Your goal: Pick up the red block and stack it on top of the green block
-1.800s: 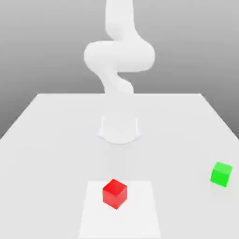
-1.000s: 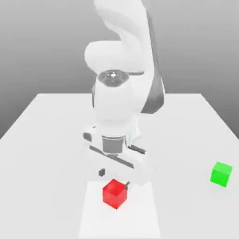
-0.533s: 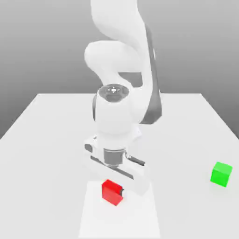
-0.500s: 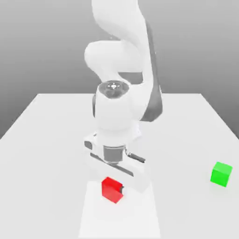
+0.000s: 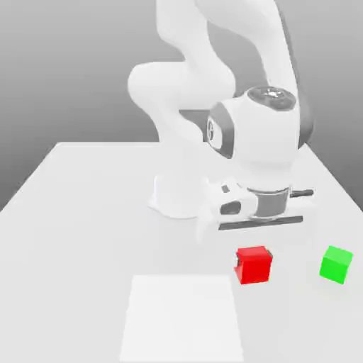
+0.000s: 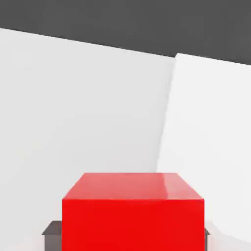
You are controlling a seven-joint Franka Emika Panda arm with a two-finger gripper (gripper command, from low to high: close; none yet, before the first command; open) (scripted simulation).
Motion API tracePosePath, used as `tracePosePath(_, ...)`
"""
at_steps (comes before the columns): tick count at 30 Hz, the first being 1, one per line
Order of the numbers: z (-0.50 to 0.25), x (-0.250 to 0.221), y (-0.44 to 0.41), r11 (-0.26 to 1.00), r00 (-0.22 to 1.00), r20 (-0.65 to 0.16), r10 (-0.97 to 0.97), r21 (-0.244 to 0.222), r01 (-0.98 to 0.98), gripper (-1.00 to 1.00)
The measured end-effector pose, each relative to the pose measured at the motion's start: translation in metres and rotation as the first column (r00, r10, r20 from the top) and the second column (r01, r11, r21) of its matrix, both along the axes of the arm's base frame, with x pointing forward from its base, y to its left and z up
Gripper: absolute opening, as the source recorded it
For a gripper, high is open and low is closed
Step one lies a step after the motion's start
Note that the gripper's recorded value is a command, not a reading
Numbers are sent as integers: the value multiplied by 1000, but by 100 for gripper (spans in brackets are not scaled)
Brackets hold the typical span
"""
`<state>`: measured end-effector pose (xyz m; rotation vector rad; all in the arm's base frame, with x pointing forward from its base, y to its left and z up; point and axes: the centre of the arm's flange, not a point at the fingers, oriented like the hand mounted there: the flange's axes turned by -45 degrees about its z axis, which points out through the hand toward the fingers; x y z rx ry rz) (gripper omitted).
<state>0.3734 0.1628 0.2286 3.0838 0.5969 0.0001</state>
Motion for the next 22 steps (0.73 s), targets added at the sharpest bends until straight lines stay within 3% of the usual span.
tracePosePath(6, 8, -30, 74, 909, 909, -1, 416, 0, -416, -100)
tracePosePath(12, 11, -82, 153, 633, 633, 1, 774, 0, -774, -100)
tracePosePath(19, -36, -93, 168, 573, 573, 3, 819, -1, -819, -100)
tracePosePath(20, -44, -94, 167, 572, 572, 1, 820, 0, -820, 100)
tracePosePath(22, -44, -94, 167, 572, 572, 1, 820, 0, -820, 100)
